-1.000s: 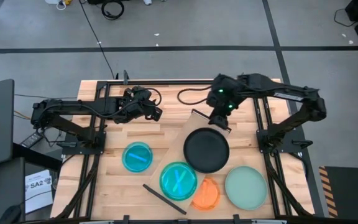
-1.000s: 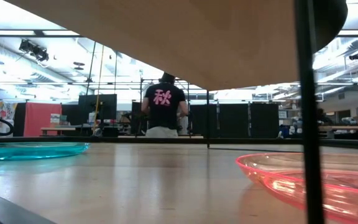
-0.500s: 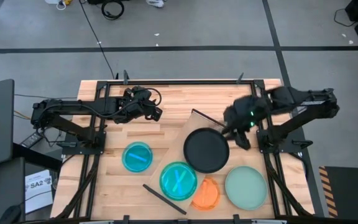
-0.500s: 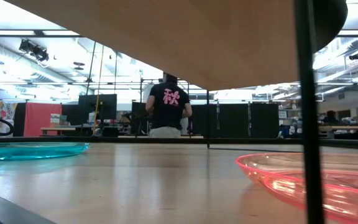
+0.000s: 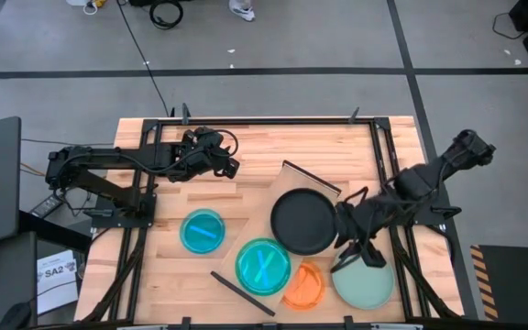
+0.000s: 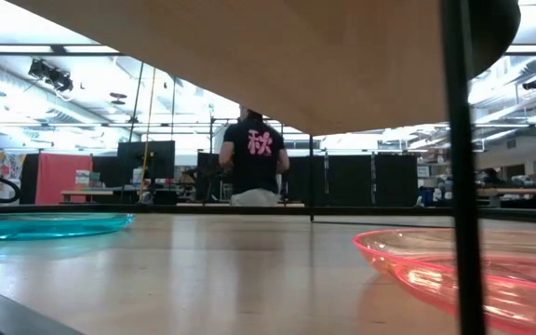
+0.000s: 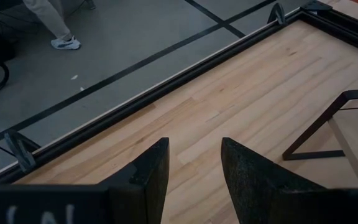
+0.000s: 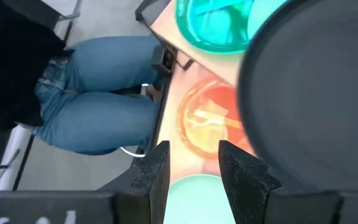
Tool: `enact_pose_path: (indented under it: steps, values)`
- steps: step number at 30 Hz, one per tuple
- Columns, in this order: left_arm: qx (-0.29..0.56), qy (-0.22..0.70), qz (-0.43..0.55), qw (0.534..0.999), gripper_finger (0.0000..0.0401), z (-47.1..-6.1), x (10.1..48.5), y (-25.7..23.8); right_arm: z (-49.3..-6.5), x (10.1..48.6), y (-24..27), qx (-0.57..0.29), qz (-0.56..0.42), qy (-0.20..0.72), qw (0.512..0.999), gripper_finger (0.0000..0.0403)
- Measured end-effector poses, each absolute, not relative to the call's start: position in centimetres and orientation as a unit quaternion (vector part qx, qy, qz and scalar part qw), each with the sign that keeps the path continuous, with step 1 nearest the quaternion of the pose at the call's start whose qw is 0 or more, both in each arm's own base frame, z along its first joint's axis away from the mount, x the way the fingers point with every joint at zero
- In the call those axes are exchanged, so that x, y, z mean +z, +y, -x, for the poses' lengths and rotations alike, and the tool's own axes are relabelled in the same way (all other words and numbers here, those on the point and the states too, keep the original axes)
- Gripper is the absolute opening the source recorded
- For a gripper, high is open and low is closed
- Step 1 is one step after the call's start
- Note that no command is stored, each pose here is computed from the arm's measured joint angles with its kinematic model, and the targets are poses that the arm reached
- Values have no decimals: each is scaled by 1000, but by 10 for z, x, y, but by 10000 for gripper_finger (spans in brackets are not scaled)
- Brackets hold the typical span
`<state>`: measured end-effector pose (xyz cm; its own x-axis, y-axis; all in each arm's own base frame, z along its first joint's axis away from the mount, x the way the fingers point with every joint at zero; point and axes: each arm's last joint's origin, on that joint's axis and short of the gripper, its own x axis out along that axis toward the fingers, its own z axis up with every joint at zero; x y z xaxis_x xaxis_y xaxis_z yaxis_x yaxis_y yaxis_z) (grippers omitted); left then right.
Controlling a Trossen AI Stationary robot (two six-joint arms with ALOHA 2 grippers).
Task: Place and stack plates onto a shelf
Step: Stack the black plate on top of the black plate on the shelf
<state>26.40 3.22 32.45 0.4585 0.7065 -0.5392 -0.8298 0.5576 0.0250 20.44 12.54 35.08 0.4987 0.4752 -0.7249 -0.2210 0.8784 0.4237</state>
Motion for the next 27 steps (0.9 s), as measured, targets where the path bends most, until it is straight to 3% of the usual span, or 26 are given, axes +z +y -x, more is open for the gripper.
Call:
enact_pose_path:
  steps: [12, 27]
  values:
    - [454, 254, 122, 845, 153, -264, 325, 32, -206, 300, 133, 231, -160, 494, 823, 143]
    - [454, 253, 122, 845, 153, -264, 325, 32, -215, 276, 115, 189, -130, 492, 840, 143]
